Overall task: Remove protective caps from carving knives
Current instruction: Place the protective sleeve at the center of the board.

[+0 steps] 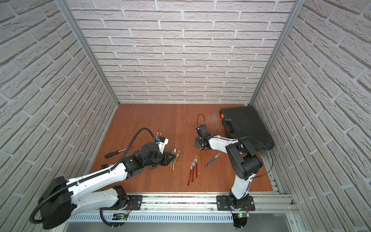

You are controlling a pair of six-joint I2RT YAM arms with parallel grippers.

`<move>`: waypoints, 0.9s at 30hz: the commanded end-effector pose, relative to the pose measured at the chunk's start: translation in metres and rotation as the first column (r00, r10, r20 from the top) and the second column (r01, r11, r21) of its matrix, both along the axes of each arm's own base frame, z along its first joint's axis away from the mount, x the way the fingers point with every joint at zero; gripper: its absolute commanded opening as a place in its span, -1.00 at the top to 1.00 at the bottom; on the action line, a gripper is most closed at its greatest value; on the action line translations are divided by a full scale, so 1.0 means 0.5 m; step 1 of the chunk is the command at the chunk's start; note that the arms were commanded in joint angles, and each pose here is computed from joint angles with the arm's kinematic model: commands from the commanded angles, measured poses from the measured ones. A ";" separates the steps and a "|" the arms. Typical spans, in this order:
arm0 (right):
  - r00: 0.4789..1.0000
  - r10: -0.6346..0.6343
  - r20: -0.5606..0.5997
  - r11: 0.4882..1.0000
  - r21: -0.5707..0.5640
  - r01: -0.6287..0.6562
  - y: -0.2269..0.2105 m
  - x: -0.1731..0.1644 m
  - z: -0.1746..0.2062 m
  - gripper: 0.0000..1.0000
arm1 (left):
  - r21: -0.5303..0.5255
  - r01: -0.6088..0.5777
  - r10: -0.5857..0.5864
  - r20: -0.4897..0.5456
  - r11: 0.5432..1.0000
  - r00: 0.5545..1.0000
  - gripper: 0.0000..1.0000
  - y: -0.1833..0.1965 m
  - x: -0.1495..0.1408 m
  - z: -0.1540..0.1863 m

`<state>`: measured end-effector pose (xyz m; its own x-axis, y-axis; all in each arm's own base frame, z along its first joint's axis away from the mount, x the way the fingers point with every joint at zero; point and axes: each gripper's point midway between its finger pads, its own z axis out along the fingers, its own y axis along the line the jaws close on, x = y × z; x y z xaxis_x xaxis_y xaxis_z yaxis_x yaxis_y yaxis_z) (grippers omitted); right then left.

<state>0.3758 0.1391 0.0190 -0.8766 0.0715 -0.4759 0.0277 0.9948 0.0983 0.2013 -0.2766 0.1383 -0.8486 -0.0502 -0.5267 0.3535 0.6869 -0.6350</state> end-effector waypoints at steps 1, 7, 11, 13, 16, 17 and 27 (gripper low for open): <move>1.000 -0.003 0.019 1.000 -0.015 0.004 -0.008 0.013 0.003 0.65 | -0.004 0.003 -0.003 0.010 1.000 1.000 1.00 0.000 0.006 0.003; 0.999 0.012 0.052 1.000 -0.010 -0.011 -0.007 0.017 0.049 0.62 | 0.055 -0.028 0.028 -0.007 0.998 1.000 1.00 0.024 0.017 -0.007; 0.997 0.033 0.076 0.999 0.025 -0.035 -0.001 -0.002 0.084 0.59 | 0.111 -0.047 0.050 -0.026 0.993 0.998 1.00 0.051 0.033 -0.020; 0.996 0.042 0.085 0.998 0.043 -0.045 0.000 -0.017 0.099 0.58 | 0.122 -0.053 0.058 -0.036 0.991 0.998 1.00 0.063 0.040 -0.025; 0.993 0.054 0.103 0.995 0.084 -0.063 0.005 -0.046 0.122 0.56 | 0.138 -0.065 0.071 -0.043 0.988 0.997 1.00 0.081 0.055 -0.026; 0.992 0.061 0.111 0.992 0.104 -0.072 0.009 -0.056 0.131 0.55 | 0.151 -0.071 0.078 -0.042 0.986 0.996 1.00 0.089 0.061 -0.026; 0.969 0.178 0.173 0.950 0.225 -0.215 0.055 -0.159 0.221 0.35 | 0.245 -0.115 0.137 -0.074 0.963 0.988 1.00 0.151 0.123 -0.041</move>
